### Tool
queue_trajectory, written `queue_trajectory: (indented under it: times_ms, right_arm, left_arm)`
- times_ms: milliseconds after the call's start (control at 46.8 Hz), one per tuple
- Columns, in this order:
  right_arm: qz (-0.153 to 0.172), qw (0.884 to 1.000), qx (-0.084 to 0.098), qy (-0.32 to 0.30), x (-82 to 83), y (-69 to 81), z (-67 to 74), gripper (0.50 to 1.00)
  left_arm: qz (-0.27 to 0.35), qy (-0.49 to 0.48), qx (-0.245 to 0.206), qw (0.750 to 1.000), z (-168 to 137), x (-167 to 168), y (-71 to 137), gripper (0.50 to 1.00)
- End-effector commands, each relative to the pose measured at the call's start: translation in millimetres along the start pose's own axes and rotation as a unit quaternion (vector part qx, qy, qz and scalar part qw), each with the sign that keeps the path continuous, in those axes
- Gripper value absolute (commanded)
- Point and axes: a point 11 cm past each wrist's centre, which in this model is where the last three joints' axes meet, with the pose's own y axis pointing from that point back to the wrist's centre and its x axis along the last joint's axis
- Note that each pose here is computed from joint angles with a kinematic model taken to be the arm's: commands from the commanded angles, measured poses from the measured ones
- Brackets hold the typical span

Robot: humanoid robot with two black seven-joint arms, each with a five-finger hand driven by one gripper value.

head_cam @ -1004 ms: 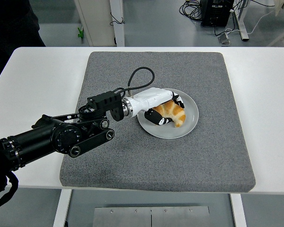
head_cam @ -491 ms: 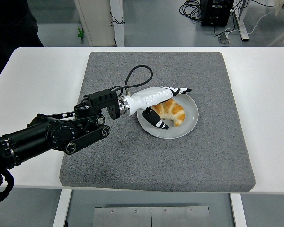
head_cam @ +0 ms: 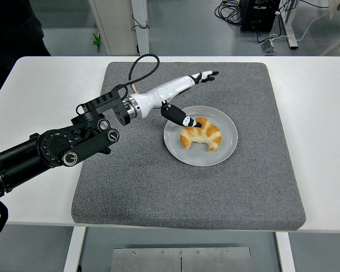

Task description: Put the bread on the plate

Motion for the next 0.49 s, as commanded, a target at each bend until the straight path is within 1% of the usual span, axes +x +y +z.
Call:
queue_trajectory:
  times_ms: [0, 85, 192, 278, 342, 470]
  right_arm:
    - [0.000, 1.000, 0.000, 0.000, 0.0, 0.0, 0.0, 1.000]
    - [0.000, 1.000, 0.000, 0.000, 0.0, 0.0, 0.0, 1.000]
    - [0.000, 1.000, 0.000, 0.000, 0.0, 0.0, 0.0, 1.000]
    - [0.000, 1.000, 0.000, 0.000, 0.0, 0.0, 0.0, 1.000]
    - [0.000, 1.000, 0.000, 0.001, 0.0, 0.0, 0.0, 1.000]
    - [0.000, 1.000, 0.000, 0.001, 0.0, 0.0, 0.0, 1.000]
  left_arm:
    - [0.036, 0.063, 0.008, 0.997, -3, 17, 3, 0.968]
    - [0.056, 0.099, 0.017, 0.993, -10, 28, 9, 0.968]
    - [0.077, 0.120, 0.026, 0.989, -17, 41, 16, 0.968]
    - [0.102, 0.141, 0.026, 0.984, -19, 57, 22, 0.968]
    - [0.128, 0.168, 0.022, 0.977, -20, 72, 26, 0.968]
    - [0.167, 0.210, 0.015, 0.963, -21, 92, 31, 0.968]
